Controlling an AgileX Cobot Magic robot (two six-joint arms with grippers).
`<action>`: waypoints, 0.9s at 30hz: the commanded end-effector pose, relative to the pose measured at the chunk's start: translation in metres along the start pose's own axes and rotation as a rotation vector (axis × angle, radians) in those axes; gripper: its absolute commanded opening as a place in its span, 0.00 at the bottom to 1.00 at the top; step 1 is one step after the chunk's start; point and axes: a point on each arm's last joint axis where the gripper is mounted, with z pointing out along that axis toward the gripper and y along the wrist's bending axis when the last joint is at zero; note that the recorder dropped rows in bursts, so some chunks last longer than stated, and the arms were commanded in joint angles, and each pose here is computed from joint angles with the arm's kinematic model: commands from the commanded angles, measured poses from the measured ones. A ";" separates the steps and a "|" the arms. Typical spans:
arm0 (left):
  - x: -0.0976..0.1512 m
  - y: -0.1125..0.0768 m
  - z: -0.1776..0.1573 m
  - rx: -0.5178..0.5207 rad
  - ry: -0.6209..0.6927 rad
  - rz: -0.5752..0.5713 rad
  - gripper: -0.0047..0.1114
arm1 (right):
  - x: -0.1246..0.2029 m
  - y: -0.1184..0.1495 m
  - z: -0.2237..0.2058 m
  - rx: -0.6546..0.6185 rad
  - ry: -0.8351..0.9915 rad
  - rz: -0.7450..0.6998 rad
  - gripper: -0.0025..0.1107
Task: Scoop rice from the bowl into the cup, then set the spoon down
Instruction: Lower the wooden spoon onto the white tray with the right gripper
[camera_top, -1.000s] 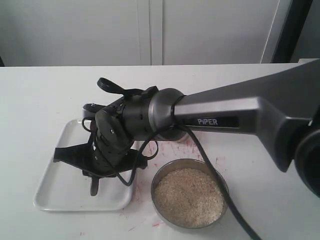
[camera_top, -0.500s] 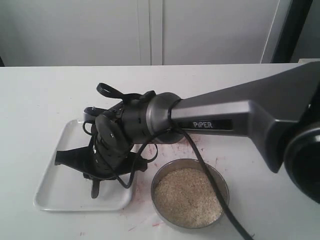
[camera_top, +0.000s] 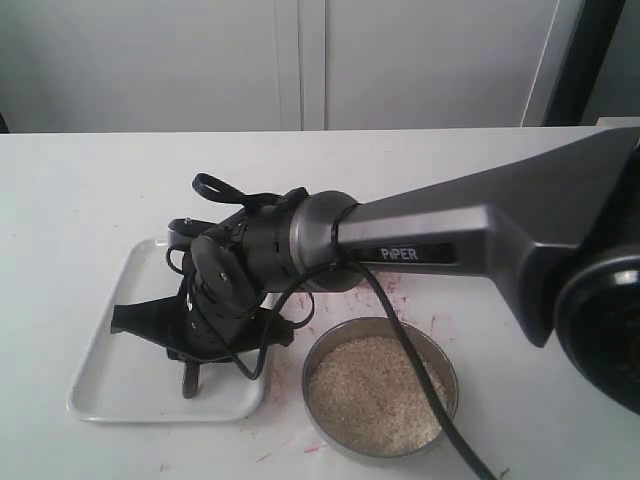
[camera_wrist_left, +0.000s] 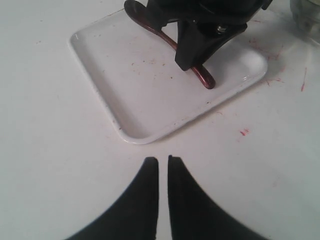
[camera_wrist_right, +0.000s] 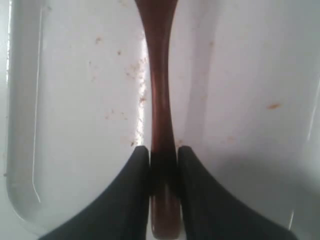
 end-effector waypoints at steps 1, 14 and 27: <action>0.002 -0.001 0.000 0.010 0.004 0.000 0.16 | 0.000 0.000 0.000 -0.001 -0.007 -0.008 0.02; 0.002 -0.001 0.000 0.010 0.004 0.000 0.16 | 0.000 0.000 0.000 0.003 -0.003 -0.011 0.30; 0.002 -0.001 0.000 0.010 0.004 0.000 0.16 | -0.012 0.014 -0.027 -0.096 -0.098 0.016 0.34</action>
